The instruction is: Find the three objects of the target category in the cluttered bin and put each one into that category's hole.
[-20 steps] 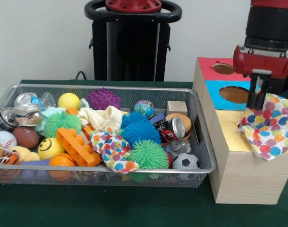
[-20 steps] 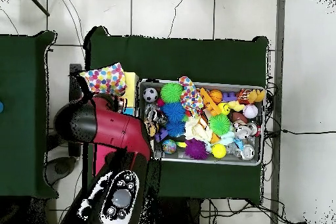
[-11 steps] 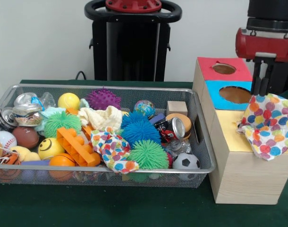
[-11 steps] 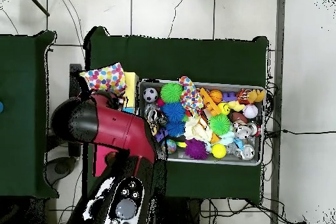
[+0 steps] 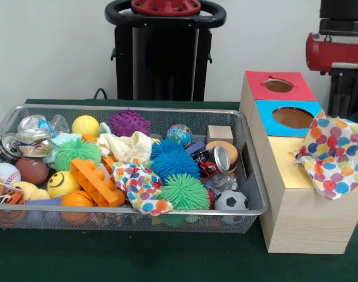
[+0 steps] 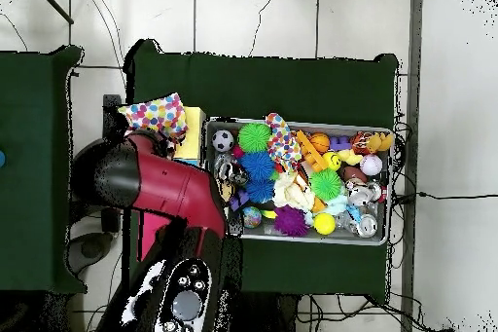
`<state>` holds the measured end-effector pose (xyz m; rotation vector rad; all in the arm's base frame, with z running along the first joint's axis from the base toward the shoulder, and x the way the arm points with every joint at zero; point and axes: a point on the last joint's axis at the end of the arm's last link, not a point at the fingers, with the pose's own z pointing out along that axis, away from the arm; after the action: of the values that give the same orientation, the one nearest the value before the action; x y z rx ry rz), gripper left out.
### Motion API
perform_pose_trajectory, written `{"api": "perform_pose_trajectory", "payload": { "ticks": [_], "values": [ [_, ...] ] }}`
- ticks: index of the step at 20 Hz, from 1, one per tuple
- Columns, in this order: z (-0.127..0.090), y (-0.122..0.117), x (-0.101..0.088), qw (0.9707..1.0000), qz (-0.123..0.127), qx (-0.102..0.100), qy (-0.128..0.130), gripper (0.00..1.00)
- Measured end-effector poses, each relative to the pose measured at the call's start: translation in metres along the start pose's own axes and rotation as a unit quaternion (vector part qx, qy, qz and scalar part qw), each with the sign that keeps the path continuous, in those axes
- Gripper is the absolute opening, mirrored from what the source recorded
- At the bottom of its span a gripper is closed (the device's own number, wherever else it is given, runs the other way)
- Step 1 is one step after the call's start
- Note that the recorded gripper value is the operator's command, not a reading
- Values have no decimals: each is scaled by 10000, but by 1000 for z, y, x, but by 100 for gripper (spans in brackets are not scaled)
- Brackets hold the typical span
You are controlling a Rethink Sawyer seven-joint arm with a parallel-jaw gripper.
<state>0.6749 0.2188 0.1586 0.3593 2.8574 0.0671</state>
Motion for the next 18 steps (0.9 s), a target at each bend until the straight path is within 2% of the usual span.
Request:
{"api": "perform_pose_trajectory", "payload": {
  "ticks": [10,18],
  "values": [
    [16,17,-11,9999,-23,-121,-24,0],
    [28,19,-18,9998,6,-174,-23,0]
  ]
}}
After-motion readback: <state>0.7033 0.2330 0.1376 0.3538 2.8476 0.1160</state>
